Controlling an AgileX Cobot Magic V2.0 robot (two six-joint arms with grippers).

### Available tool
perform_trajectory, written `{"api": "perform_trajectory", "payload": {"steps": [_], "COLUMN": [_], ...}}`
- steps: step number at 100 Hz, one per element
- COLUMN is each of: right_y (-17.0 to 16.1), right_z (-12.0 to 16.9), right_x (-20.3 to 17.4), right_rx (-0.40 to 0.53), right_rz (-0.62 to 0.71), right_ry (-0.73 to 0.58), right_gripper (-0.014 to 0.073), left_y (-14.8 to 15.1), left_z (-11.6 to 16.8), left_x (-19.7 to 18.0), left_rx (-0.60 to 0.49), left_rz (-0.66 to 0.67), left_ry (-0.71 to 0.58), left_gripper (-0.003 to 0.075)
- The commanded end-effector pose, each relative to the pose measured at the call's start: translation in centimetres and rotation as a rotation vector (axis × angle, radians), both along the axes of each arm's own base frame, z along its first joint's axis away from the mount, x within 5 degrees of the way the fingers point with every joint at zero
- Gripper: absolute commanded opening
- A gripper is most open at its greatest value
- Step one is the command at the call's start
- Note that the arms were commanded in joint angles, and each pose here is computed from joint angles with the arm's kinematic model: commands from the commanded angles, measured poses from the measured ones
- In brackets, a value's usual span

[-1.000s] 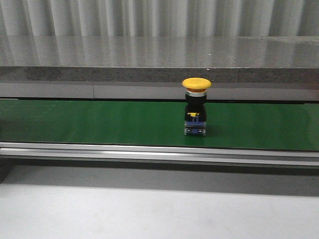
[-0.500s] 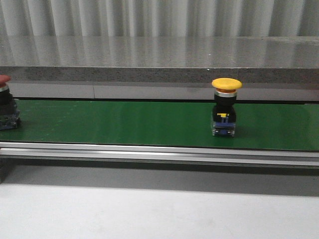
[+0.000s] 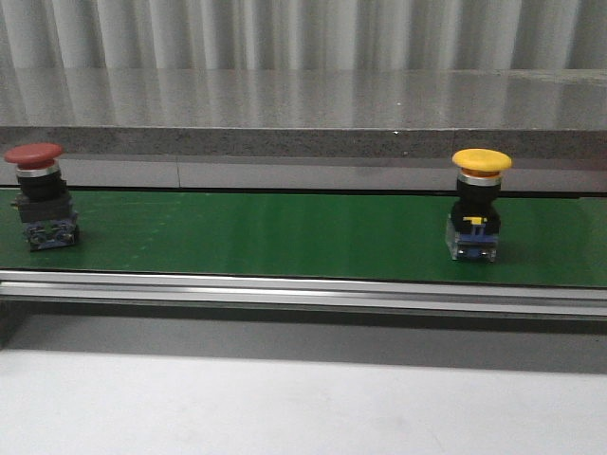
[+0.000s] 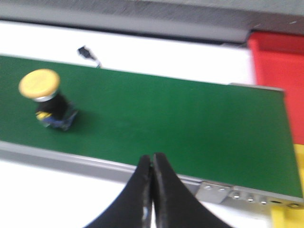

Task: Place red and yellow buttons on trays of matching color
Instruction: 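Grasp the yellow button at the belt's end with the right gripper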

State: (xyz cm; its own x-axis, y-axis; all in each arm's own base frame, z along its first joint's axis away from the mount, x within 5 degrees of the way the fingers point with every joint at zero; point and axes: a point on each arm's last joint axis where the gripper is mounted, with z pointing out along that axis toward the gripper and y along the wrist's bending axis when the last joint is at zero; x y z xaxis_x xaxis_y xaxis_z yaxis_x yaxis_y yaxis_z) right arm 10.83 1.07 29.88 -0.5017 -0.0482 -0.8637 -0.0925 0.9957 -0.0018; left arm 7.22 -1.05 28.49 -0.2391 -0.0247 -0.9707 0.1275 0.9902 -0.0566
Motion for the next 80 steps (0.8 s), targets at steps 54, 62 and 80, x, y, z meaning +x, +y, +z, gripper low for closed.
{"api": "perform_trajectory", "payload": {"steps": [54,62,80], "right_y": [4.7,5.2,5.8], "right_z": [0.9,0.6,-0.5], "right_x": [12.8,14.3,17.3], "right_rx": [0.008,0.006,-0.001], "right_rz": [0.130,0.158,0.157], "right_ry": [0.520,0.569,0.617], "right_gripper": [0.0594,0.0594,0.0587], "left_y": [-0.1,-0.1,-0.1], "left_z": [1.6,1.6,1.6], "left_x": [0.1,0.1,0.1], "left_rx": [-0.026,-0.026,-0.026], "left_rz": [-0.008,-0.008,-0.008], "left_ry": [-0.100,-0.100,-0.100], "left_gripper": [-0.0020,-0.0020,-0.0020]}}
